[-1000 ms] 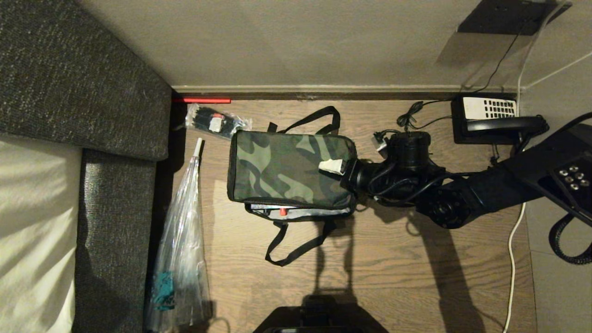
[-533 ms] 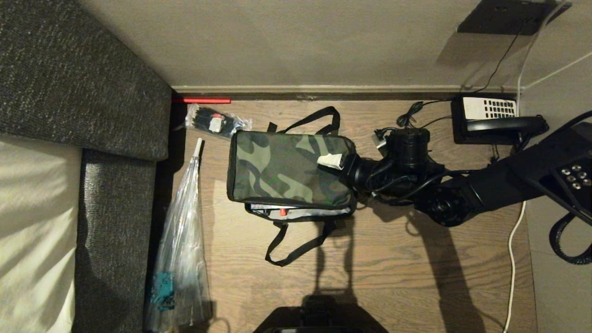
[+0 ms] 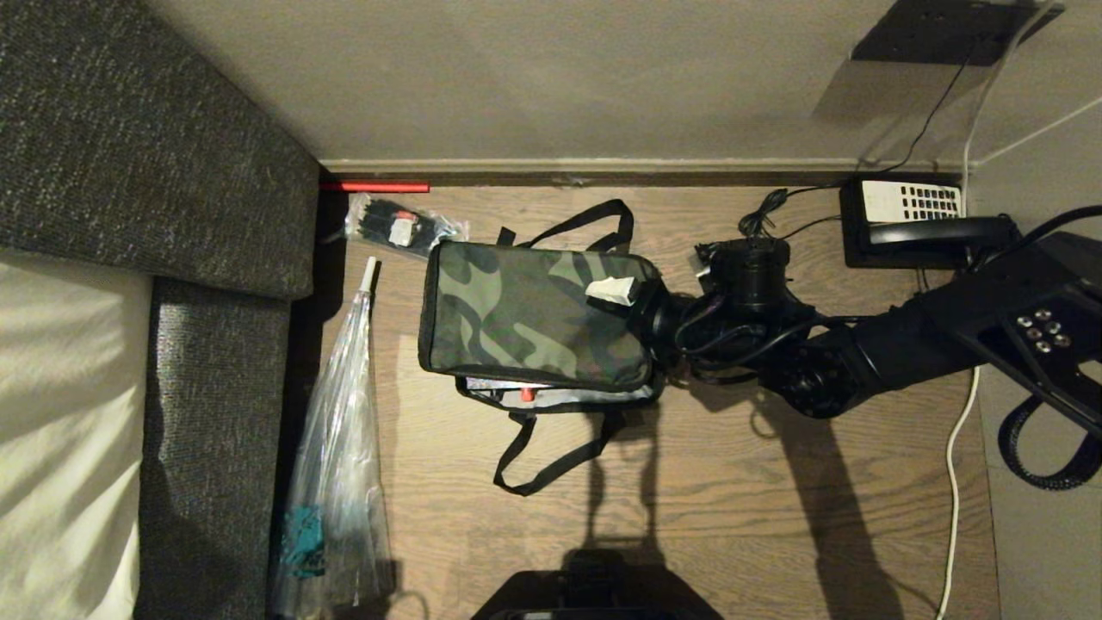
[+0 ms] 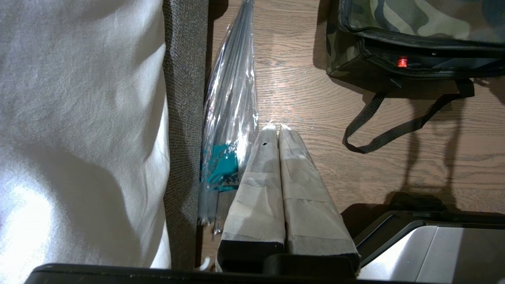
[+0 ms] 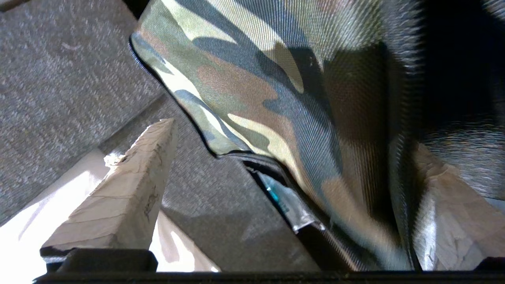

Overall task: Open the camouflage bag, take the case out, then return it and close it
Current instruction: Open the top of the storage box

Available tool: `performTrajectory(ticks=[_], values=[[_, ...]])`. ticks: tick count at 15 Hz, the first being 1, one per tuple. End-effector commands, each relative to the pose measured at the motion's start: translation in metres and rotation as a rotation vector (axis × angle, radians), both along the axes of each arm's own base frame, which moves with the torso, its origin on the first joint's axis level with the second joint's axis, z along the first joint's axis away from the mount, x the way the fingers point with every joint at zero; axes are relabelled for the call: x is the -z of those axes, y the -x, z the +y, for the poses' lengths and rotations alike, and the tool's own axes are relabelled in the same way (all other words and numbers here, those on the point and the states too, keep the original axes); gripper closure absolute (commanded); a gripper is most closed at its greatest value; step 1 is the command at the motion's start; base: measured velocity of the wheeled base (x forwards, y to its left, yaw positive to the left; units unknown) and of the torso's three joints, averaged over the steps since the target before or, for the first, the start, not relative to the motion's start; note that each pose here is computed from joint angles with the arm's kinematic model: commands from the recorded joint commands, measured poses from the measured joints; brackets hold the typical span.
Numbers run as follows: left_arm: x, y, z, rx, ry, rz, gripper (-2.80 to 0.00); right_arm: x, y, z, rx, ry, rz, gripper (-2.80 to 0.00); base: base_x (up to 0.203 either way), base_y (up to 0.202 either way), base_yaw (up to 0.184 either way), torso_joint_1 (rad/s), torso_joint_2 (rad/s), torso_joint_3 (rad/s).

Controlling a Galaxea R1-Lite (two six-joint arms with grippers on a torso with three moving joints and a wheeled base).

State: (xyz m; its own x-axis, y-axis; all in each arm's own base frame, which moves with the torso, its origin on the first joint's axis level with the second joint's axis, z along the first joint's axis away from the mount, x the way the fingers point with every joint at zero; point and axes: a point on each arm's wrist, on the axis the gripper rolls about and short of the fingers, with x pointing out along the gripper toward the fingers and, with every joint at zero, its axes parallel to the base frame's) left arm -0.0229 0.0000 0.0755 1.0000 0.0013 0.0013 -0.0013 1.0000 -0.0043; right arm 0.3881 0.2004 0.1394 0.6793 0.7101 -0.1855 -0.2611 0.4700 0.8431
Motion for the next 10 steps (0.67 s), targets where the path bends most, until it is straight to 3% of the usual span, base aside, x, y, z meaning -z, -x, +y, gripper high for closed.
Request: performTrajectory(ticks=[1, 5, 10], values=[[0.000, 0.000, 0.000, 0.000, 0.000, 0.001, 0.00, 0.009, -0.005, 0.002, -0.007, -0.006, 0.012, -2.80, 0.000, 0.000, 0.000, 0.000, 0.00, 0.000], [0.000, 0.000, 0.000, 0.000, 0.000, 0.003, 0.00, 0.008, -0.010, 0.006, -0.024, -0.040, -0.005, -2.80, 0.000, 0.000, 0.000, 0.000, 0.00, 0.000], [0.000, 0.000, 0.000, 0.000, 0.000, 0.003, 0.00, -0.033, -0.010, -0.001, 0.001, -0.152, -0.027, -2.80, 0.000, 0.000, 0.000, 0.000, 0.00, 0.000]])
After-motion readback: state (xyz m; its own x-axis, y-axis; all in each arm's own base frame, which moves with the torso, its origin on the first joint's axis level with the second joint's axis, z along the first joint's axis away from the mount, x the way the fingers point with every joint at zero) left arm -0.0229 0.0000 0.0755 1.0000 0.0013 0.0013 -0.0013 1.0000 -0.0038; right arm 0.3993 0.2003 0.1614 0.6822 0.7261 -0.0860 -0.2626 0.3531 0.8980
